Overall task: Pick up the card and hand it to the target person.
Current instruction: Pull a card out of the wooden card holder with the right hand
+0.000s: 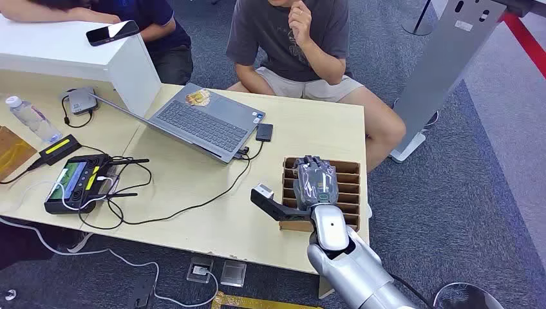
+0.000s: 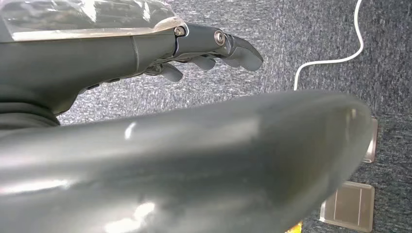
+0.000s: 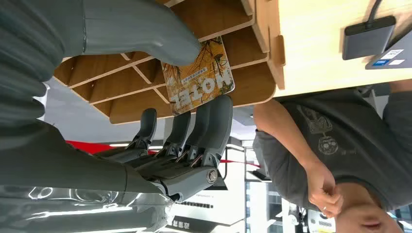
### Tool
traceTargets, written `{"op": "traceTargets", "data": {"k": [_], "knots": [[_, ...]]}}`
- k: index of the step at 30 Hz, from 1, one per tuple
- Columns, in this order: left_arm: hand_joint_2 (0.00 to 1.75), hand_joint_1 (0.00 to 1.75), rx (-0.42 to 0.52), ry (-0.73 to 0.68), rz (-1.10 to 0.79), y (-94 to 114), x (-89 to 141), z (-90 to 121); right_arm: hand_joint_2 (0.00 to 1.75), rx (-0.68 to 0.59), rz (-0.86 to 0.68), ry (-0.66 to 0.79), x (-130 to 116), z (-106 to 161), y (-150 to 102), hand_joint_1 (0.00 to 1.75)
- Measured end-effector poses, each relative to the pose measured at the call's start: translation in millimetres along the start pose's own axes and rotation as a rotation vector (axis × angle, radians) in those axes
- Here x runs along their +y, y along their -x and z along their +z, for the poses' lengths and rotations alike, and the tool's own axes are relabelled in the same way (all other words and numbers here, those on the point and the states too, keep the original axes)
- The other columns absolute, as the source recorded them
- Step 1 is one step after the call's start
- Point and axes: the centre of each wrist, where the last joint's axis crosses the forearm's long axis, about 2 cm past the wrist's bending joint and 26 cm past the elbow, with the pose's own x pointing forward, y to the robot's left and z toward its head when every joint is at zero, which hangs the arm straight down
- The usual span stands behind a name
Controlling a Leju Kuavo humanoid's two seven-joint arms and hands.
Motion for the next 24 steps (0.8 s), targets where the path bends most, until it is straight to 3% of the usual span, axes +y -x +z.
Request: {"op": "traceTargets", "data": {"k": [24], "knots": [[0.0,0.0,-0.008,0.018,-0.022,0.0,-0.2,0.0,1.75,0.064,-0.033,0.024,-5.9,-8.1,11.0,0.83]]}}
